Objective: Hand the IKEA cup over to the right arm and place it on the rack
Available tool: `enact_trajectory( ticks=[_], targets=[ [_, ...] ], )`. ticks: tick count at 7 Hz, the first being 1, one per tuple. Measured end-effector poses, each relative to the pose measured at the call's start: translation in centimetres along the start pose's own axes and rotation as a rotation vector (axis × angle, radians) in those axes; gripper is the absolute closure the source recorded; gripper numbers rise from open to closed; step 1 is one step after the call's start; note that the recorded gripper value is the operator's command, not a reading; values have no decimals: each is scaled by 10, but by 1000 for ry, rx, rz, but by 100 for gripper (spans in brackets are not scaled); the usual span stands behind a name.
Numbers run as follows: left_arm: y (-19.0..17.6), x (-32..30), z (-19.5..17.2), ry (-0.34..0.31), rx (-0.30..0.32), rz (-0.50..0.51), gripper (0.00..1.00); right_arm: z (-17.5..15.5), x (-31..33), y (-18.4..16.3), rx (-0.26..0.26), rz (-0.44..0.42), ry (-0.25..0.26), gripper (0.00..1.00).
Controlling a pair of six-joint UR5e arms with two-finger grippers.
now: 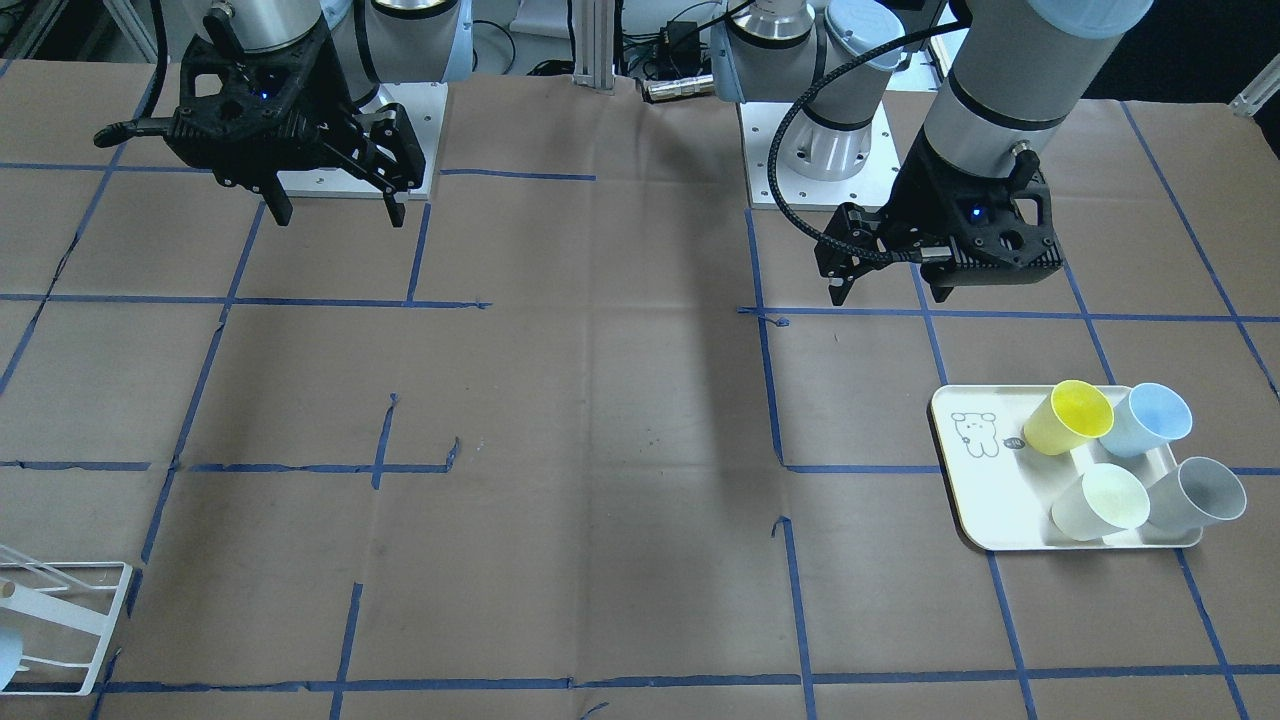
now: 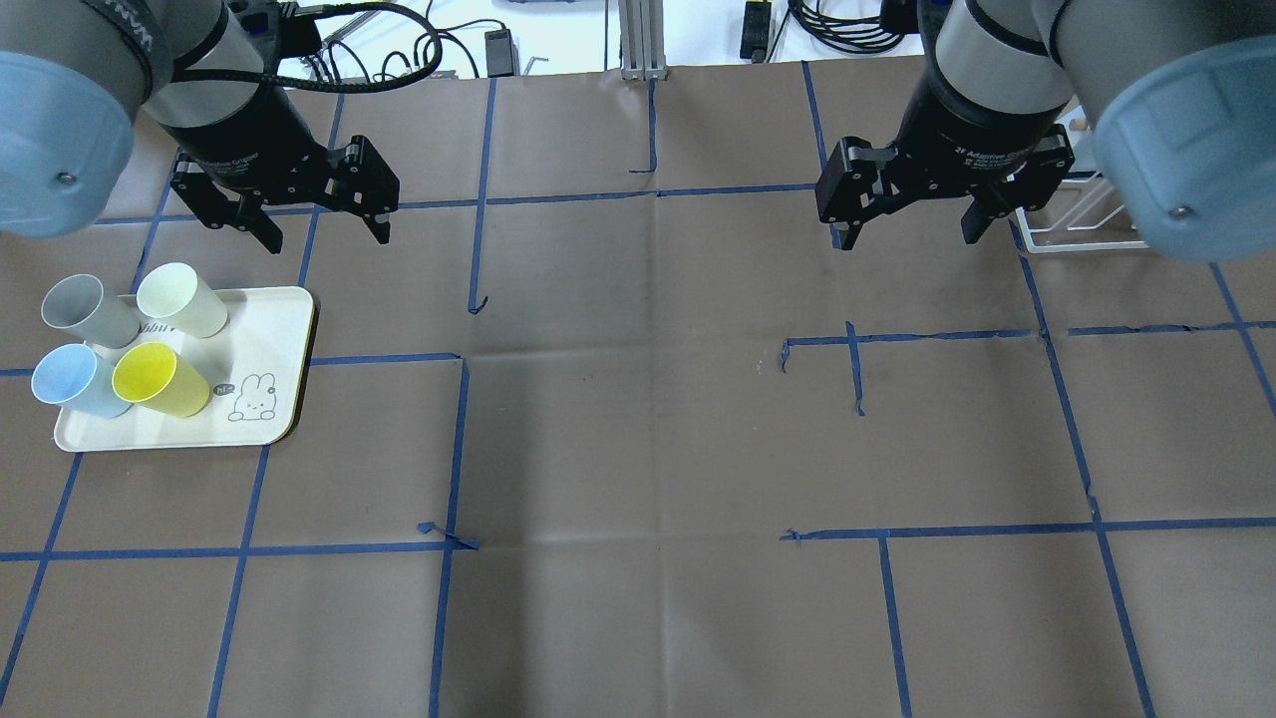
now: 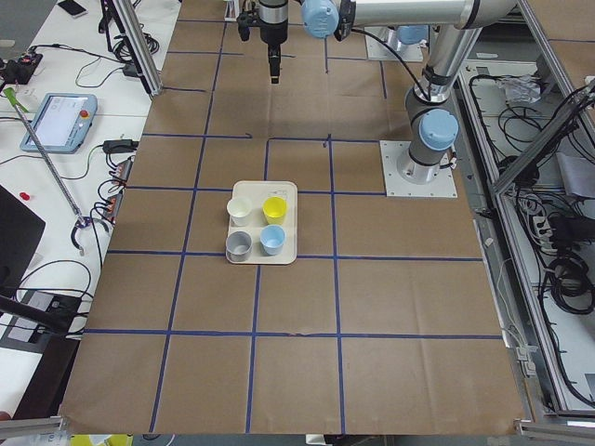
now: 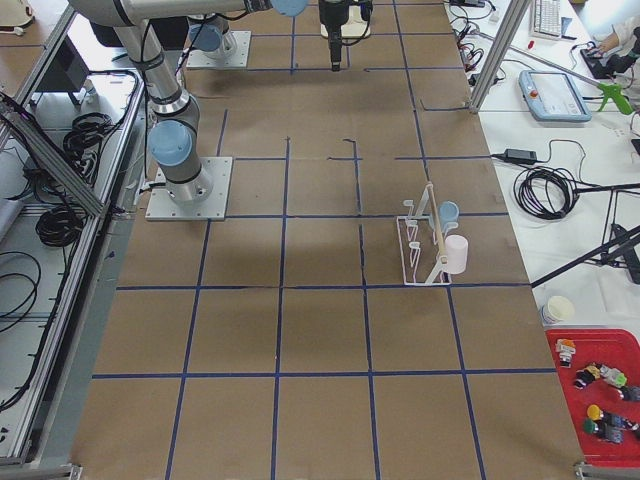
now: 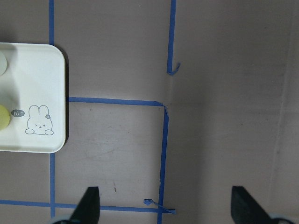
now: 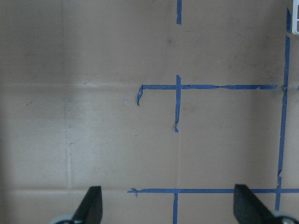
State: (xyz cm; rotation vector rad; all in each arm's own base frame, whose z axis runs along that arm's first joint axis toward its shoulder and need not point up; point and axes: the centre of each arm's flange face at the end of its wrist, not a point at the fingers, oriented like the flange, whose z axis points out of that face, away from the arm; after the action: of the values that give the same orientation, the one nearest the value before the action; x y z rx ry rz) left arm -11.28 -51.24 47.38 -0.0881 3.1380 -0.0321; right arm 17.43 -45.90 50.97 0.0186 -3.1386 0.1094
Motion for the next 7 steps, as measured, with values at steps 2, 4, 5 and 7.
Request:
enact_trajectory(
  ticks=[2,4,5,7],
  targets=[
    [0,0,0,0,0,1,0,0,0,0,0,-1,-1,0],
    [0,0,1,0,-1,1,0,1,0,0,-2,-2,-2,0],
    [0,0,1,0,-1,2,0,2,0,0,-3,-2,-3,0],
    [0,0,1,0,-2,2,0,3,0,0,-5,-2,-5,0]
  ],
)
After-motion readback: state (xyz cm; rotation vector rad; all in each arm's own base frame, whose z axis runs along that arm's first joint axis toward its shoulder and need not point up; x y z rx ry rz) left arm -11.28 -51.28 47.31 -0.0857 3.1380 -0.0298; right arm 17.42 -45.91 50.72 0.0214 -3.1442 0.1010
